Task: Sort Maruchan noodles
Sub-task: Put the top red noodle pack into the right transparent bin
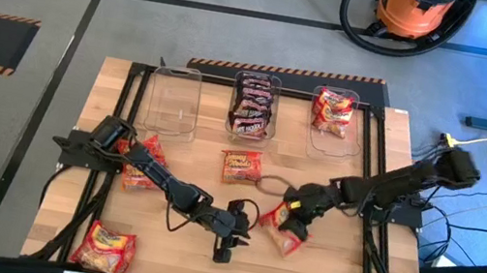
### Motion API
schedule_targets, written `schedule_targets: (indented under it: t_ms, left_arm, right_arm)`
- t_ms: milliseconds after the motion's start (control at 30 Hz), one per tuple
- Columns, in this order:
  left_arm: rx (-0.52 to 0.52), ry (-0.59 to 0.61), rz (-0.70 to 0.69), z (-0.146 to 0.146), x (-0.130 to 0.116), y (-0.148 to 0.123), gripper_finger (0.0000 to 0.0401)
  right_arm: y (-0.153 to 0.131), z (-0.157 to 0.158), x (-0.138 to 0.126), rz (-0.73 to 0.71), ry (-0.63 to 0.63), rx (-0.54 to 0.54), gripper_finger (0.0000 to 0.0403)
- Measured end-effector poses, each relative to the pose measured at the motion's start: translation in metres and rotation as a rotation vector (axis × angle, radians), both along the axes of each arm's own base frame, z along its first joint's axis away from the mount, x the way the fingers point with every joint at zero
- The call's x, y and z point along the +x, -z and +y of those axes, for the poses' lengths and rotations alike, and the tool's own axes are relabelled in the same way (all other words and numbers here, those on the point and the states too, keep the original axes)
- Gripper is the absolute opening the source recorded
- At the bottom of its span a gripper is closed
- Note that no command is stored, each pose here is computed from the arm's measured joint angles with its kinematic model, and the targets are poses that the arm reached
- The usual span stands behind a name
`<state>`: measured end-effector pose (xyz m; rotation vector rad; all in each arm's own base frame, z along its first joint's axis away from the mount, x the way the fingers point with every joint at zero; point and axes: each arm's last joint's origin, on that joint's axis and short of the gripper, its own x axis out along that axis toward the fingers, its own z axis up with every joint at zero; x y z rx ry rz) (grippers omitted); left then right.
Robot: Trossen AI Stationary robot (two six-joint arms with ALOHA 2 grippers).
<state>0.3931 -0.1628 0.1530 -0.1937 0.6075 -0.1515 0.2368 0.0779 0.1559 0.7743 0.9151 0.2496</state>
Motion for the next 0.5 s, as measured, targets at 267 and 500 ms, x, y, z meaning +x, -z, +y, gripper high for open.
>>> schedule_targets:
  t_ms: [267,500]
  left_arm:
    - [0.032,0.013,-0.009,-0.002,-0.001,-0.001,0.0082]
    - [0.035,0.002,-0.019,-0.001,0.000,-0.002,0.0082]
  right_arm:
    - [-0.061,-0.048,-0.028,-0.035,0.102,-0.279,0.0033]
    - [-0.136,-0.090,-0.051,0.003,0.164,-0.893,0.0037]
